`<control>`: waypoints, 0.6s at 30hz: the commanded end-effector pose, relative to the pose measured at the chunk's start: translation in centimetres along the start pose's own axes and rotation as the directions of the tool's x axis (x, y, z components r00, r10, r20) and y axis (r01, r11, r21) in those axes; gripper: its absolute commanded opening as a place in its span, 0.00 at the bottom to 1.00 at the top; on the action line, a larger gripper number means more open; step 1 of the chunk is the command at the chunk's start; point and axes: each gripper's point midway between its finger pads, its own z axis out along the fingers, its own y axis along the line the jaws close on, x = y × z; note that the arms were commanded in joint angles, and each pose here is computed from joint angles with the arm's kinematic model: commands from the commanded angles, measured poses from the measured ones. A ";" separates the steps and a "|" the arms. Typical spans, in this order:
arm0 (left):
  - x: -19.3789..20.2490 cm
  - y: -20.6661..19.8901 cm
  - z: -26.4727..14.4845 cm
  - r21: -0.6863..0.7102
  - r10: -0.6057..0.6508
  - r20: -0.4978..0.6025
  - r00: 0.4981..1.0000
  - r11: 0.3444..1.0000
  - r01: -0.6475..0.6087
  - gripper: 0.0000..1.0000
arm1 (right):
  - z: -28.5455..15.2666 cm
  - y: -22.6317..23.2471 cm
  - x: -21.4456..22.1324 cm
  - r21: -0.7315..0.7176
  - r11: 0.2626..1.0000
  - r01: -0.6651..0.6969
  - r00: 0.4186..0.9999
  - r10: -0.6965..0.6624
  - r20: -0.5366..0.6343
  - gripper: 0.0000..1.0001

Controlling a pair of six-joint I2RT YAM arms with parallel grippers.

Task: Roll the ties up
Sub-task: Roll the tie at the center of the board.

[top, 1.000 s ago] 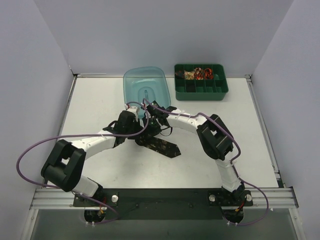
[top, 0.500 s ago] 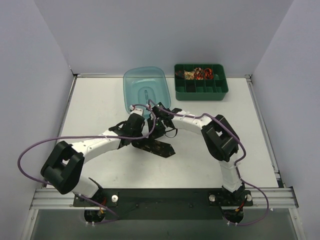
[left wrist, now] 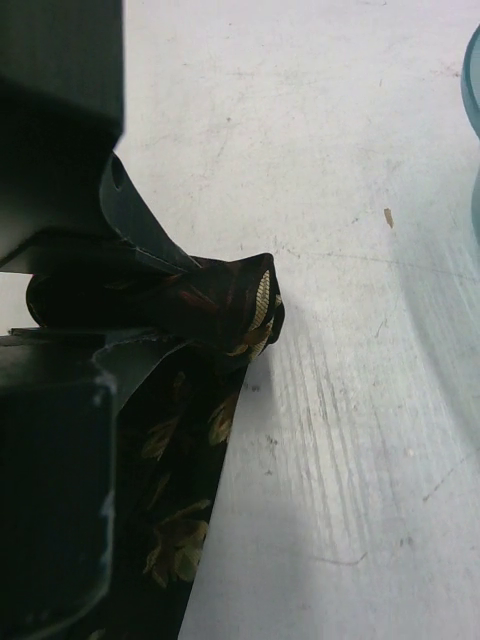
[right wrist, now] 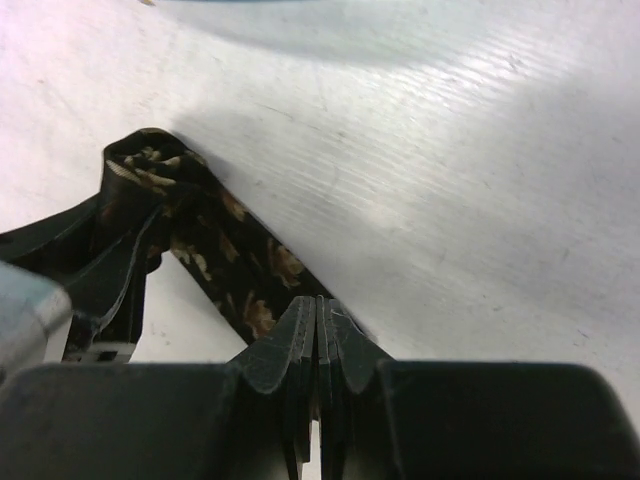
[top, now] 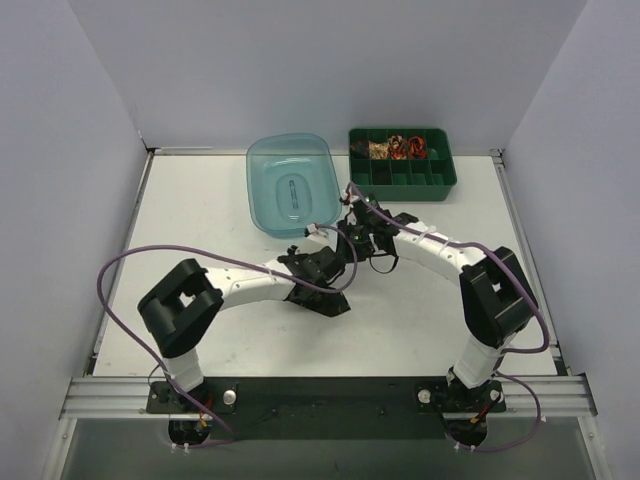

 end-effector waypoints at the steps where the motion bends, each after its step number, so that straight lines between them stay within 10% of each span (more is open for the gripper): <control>1: 1.1 -2.2 -0.6 -0.025 0.031 -0.020 0.999 0.999 -0.031 0.00 | -0.8 -1.5 0.7 0.044 0.999 -0.014 1.000 0.014 0.001 0.02; 18: 3.4 -6.0 -1.3 -0.012 0.059 -0.026 0.998 0.998 -0.059 0.00 | -1.0 -3.9 1.2 0.106 0.994 -0.039 0.999 0.041 -0.012 0.02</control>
